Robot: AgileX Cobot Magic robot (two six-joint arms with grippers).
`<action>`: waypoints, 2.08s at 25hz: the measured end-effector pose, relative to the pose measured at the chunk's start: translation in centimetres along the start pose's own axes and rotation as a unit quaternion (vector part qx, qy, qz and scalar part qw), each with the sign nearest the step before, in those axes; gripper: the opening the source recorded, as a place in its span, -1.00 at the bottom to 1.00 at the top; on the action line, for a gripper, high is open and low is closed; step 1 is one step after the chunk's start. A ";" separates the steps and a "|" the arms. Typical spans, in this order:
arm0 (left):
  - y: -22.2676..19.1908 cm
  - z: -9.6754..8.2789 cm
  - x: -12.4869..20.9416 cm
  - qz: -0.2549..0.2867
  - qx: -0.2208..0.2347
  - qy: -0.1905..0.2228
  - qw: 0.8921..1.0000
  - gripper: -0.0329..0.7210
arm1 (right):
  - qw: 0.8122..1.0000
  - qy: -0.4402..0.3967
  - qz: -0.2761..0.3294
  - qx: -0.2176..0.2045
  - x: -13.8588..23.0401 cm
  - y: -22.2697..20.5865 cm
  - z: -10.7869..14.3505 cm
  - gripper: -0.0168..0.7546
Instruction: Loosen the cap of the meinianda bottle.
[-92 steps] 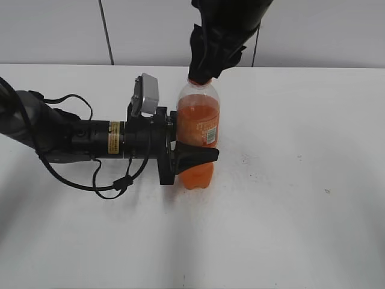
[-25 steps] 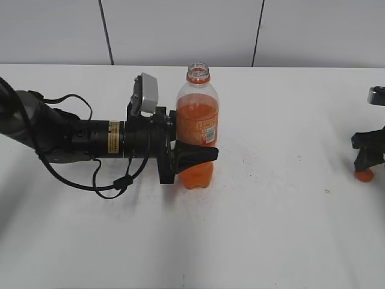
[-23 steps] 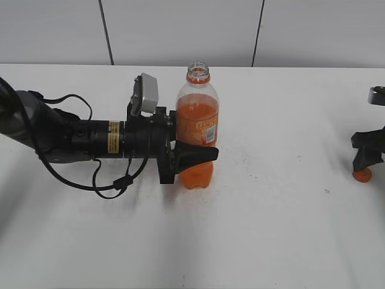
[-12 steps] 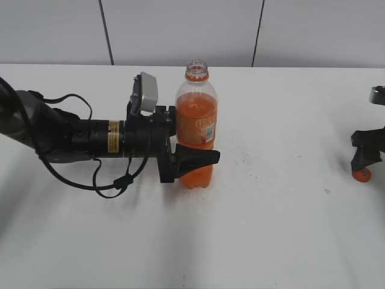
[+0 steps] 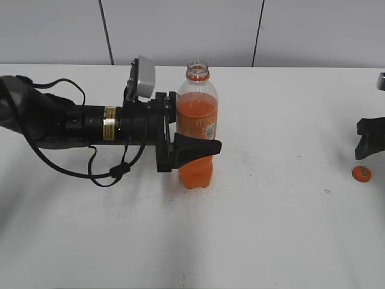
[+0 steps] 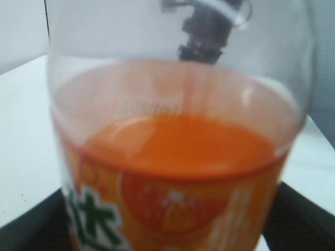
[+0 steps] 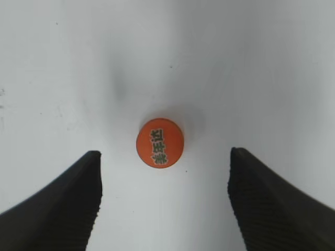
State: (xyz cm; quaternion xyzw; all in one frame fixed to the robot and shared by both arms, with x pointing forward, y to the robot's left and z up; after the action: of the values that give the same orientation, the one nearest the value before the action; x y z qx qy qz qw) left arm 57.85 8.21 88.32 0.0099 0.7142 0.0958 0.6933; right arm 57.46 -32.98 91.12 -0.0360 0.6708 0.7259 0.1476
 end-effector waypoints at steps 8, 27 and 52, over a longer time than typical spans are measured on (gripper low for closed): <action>1.4 -0.6 -6.4 -0.028 0.003 -0.074 0.997 0.64 | 0.999 0.003 -0.039 -0.003 -0.4 2.7 0.3 0.50; 9.3 -2.1 -21.2 0.025 -0.275 -0.046 0.960 0.65 | 0.996 0.014 -0.090 -0.015 0.9 10.6 1.1 0.50; 22.3 -5.2 -13.6 0.427 -0.504 0.390 0.641 0.60 | 0.997 0.036 0.072 -0.015 6.6 15.0 1.3 0.50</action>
State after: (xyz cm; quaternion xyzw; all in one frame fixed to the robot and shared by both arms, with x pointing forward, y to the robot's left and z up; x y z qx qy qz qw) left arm 50.61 27.48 105.27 -0.0759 0.6762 0.7212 0.1301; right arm 47.40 -31.47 104.00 -0.0159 0.6657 0.7427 0.0703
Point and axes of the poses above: a point on each arm's last joint axis where the gripper is mounted, y pointing back along that axis away from the gripper, z along the wrist's bending axis when the last joint is at zero, x = y × z, the point moved 1 cm from there along -y, pointing out along that axis toward the gripper, and after that the axes turned 3 degrees about -y, right-handed, at the moved point
